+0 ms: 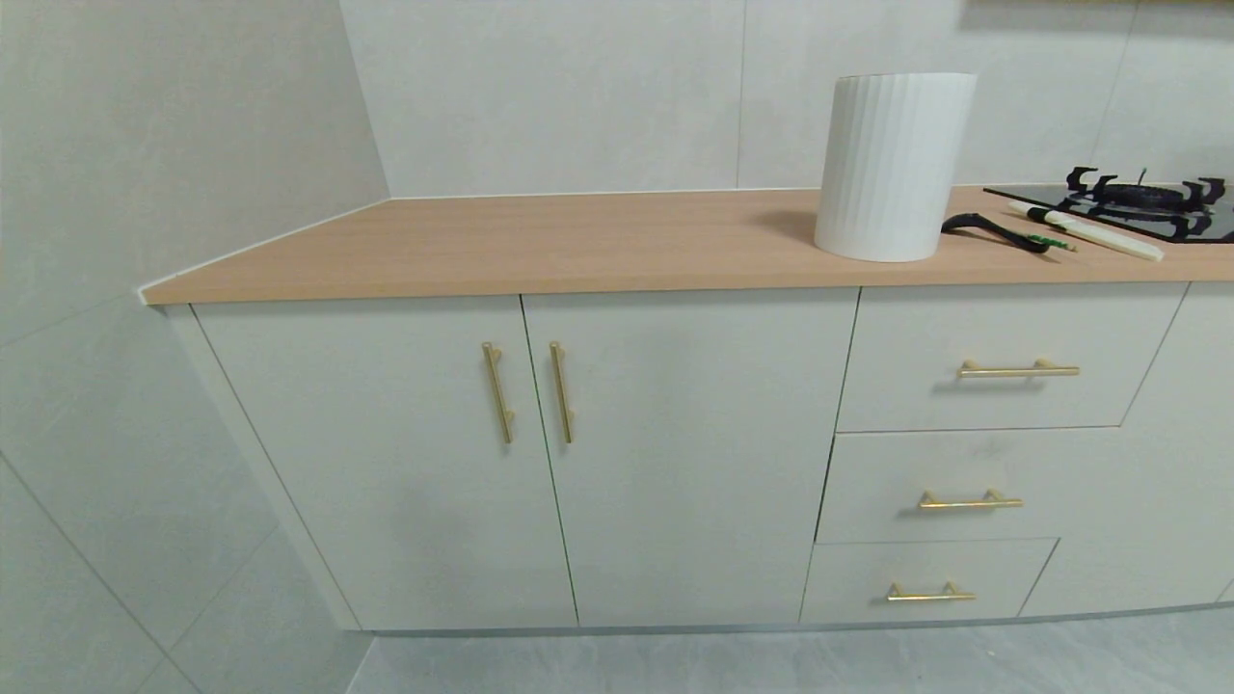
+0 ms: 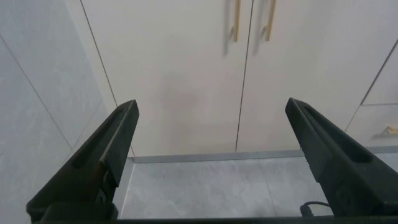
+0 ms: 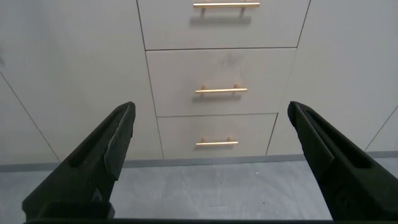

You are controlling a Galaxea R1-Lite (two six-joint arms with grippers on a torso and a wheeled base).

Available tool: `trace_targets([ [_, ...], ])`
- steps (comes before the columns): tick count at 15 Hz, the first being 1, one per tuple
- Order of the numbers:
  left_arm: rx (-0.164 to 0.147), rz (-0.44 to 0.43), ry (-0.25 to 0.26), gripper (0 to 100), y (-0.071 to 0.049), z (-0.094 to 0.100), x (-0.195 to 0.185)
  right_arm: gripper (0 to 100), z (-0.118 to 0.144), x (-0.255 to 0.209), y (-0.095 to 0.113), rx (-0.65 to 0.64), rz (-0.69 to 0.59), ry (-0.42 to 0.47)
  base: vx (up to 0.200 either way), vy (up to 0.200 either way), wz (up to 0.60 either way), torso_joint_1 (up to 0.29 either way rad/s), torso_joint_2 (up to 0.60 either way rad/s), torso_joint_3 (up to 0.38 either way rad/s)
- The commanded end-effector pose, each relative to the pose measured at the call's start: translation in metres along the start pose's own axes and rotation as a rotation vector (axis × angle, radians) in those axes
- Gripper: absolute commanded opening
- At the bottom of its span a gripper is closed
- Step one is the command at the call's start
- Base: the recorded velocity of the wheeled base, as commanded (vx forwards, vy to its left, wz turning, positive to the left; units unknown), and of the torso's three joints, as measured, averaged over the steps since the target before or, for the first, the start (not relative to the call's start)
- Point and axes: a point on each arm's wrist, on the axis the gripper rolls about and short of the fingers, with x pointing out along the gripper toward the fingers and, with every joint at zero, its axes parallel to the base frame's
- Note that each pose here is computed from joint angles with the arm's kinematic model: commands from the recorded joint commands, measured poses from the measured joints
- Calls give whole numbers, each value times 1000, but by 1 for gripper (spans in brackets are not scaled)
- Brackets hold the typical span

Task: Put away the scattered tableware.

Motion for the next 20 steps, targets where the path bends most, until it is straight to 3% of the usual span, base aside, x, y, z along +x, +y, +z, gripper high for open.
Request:
trace_targets([
  [1, 0, -1, 0, 100, 0, 0, 0, 100, 0, 0, 0, 0, 1, 2, 0, 0, 0, 0, 0, 0],
  [20, -1, 0, 0, 100, 0, 0, 0, 100, 0, 0, 0, 0, 1, 2, 0, -179, 0, 3, 2, 1],
])
